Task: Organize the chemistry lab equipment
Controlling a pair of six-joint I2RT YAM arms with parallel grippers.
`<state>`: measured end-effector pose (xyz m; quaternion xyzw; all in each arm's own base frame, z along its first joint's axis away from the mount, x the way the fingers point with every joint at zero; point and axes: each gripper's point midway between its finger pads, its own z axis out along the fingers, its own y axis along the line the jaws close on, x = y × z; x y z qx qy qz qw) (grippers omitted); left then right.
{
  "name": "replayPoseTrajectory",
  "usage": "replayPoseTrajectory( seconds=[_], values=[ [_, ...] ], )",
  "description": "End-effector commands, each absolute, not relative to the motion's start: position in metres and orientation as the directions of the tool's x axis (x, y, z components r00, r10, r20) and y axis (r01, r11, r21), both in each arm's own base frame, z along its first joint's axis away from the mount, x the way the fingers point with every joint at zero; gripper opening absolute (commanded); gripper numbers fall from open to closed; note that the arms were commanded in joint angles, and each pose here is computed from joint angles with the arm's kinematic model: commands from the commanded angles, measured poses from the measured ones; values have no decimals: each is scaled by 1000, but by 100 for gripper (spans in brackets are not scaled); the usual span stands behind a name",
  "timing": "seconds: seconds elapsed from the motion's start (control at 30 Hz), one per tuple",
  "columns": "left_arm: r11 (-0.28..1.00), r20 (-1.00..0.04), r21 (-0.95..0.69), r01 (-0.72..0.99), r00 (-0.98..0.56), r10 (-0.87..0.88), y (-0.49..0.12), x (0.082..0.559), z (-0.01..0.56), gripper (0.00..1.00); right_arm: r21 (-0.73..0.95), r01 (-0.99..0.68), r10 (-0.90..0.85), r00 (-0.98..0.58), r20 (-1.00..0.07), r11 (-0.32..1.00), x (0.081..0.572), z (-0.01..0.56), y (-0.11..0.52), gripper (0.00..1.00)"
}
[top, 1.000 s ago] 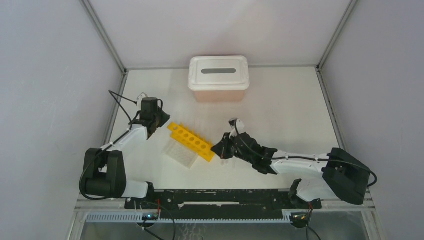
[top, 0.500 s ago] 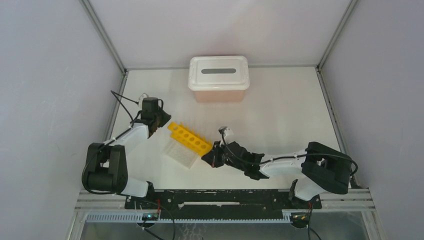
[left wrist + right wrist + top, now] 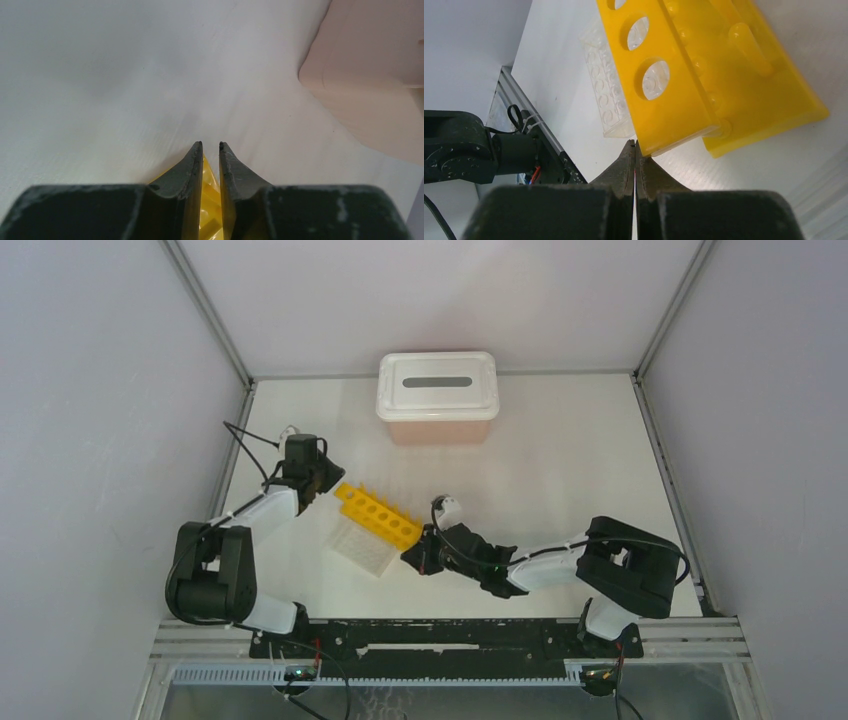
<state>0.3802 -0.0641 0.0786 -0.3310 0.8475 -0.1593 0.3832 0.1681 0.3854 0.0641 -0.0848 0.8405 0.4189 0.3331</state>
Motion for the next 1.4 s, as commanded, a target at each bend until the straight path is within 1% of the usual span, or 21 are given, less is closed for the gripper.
replayPoseTrajectory(
  seconds=[0.0, 0.33, 0.57, 1.0, 1.37],
  values=[
    [712, -542, -567, -414, -463, -702, -68, 390, 84, 22, 664, -454, 203, -714, -670, 594, 187, 93, 397, 0],
    [693, -510, -602, -398, -476, -716, -79, 398, 83, 20, 665, -452, 194, -722, -664, 595, 194, 87, 397, 0],
    [696, -513, -615, -371, -483, -710, -91, 410, 93, 20, 663, -448, 201, -718, -666, 599, 203, 88, 395, 0],
    [702, -508, -614, -362, -499, -702, -103, 423, 91, 19, 670, -425, 219, -721, -657, 609, 226, 83, 383, 0],
    [707, -512, -615, -349, -505, -695, -112, 446, 98, 19, 678, -415, 224, -730, -646, 606, 240, 80, 378, 0]
  ],
)
